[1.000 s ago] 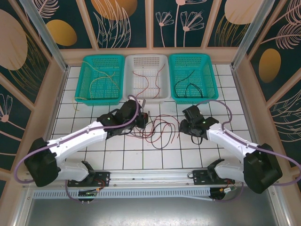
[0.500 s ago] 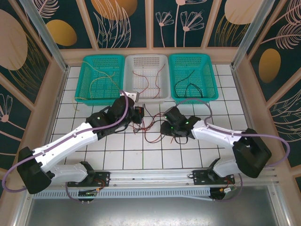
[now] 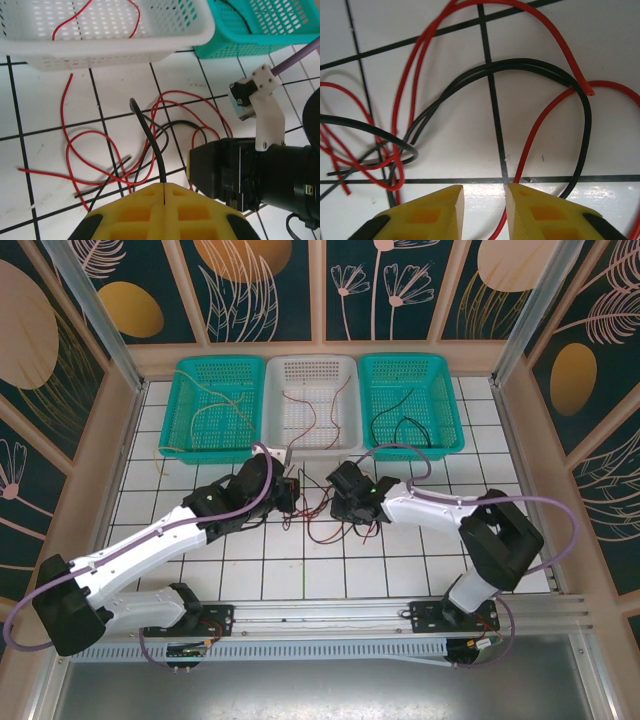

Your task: Untangle the cables

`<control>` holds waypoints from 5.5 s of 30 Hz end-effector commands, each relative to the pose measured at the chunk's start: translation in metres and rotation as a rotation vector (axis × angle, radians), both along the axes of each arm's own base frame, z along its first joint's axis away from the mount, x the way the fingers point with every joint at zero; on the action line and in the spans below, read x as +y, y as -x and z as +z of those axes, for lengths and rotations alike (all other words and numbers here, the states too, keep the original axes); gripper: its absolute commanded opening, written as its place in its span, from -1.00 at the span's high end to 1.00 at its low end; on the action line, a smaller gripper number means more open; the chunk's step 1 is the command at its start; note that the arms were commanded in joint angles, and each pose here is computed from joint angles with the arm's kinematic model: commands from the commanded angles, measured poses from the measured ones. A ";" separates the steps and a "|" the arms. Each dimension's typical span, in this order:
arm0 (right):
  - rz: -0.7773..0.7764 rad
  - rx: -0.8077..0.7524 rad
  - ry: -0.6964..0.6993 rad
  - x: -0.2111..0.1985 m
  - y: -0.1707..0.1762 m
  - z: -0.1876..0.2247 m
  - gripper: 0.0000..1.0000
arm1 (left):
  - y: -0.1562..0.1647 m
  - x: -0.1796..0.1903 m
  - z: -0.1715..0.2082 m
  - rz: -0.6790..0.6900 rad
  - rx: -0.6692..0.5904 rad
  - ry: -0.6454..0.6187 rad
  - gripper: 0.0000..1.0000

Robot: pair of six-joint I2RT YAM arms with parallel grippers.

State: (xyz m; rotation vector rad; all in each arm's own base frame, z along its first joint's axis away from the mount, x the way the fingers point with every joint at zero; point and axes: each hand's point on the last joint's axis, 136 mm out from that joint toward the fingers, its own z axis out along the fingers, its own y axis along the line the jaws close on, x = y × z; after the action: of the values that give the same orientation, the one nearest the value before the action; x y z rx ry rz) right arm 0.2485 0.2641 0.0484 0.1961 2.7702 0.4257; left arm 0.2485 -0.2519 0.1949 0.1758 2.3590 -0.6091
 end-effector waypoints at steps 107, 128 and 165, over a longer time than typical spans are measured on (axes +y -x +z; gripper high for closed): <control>0.070 -1.007 0.156 -0.092 0.009 0.381 1.00 | -0.057 -0.100 0.127 -0.365 -0.432 0.301 -0.66; 0.117 -1.062 0.190 -0.087 0.017 0.376 1.00 | -0.080 -0.080 0.157 -0.240 -0.616 0.206 1.00; -0.110 -0.835 0.173 -0.135 -0.016 0.295 -0.20 | -0.239 -0.028 0.184 0.236 -0.258 0.181 1.00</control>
State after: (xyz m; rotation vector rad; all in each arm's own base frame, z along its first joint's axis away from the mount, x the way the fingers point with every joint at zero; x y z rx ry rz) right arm 0.2653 0.1243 0.3435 0.0618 1.9428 0.1007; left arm 0.4672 -0.2815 0.3960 0.0095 1.9464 -0.5519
